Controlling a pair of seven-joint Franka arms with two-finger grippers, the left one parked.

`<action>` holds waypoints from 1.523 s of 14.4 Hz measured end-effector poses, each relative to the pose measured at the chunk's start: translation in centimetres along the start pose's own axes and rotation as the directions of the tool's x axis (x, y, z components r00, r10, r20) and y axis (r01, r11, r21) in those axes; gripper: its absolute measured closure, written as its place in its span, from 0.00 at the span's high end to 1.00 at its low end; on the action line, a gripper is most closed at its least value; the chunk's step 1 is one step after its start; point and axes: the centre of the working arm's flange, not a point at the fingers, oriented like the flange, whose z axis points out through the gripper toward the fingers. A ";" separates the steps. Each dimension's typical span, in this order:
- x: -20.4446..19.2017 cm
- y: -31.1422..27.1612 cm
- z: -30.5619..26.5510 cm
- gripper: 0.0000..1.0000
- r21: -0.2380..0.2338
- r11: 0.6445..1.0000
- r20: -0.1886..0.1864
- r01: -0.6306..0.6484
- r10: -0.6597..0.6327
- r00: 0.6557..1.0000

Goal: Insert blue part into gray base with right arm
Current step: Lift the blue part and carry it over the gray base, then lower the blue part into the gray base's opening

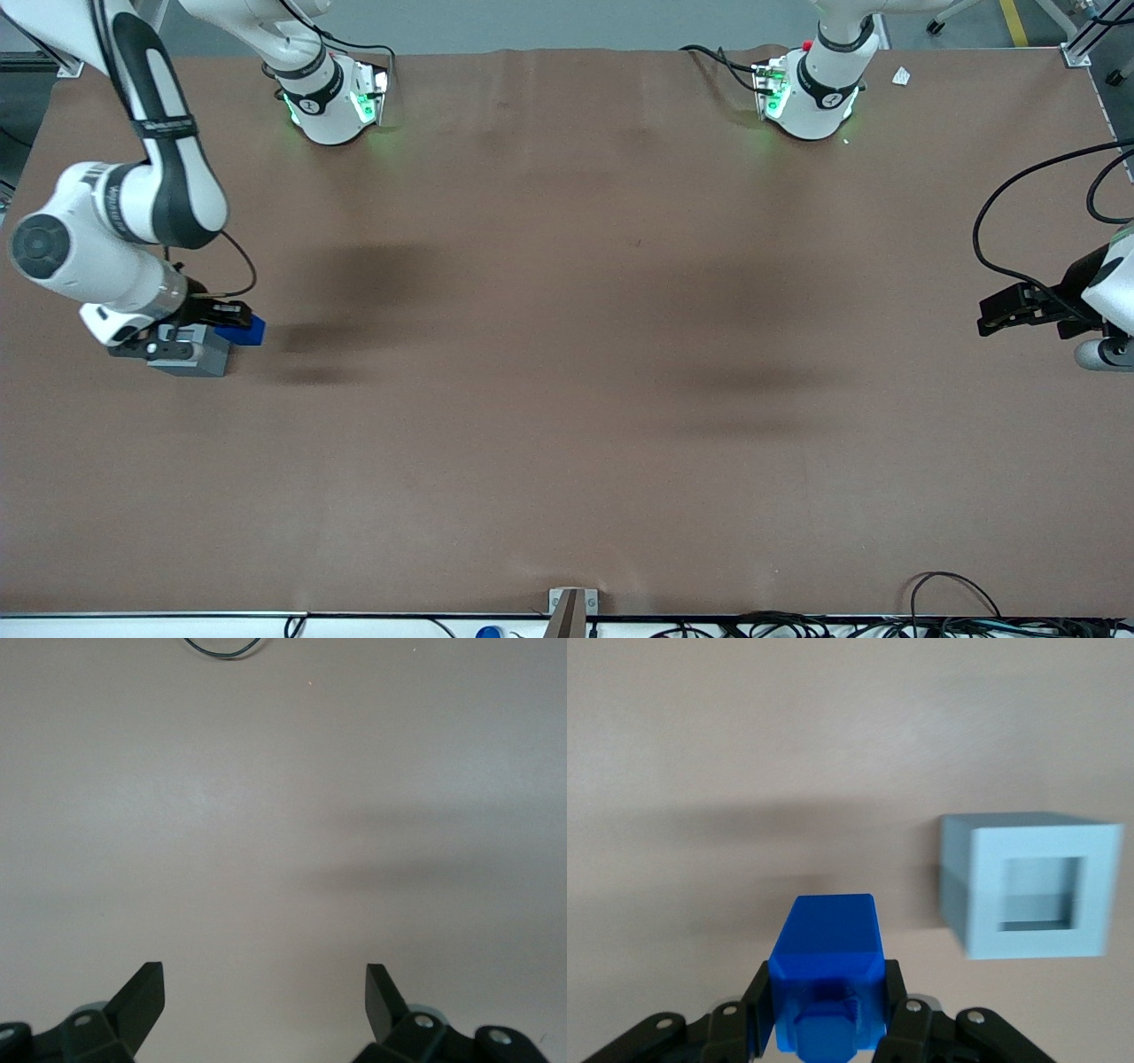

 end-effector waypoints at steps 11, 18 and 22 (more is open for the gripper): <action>0.3 7.6 -0.7 0.51 0.006 0.999 -0.002 -0.041 0.041 0.999; 0.3 10.4 1.1 0.51 0.003 0.999 -0.009 -0.042 0.042 0.999; 0.5 10.5 1.6 0.51 0.001 0.999 -0.010 -0.043 0.043 0.999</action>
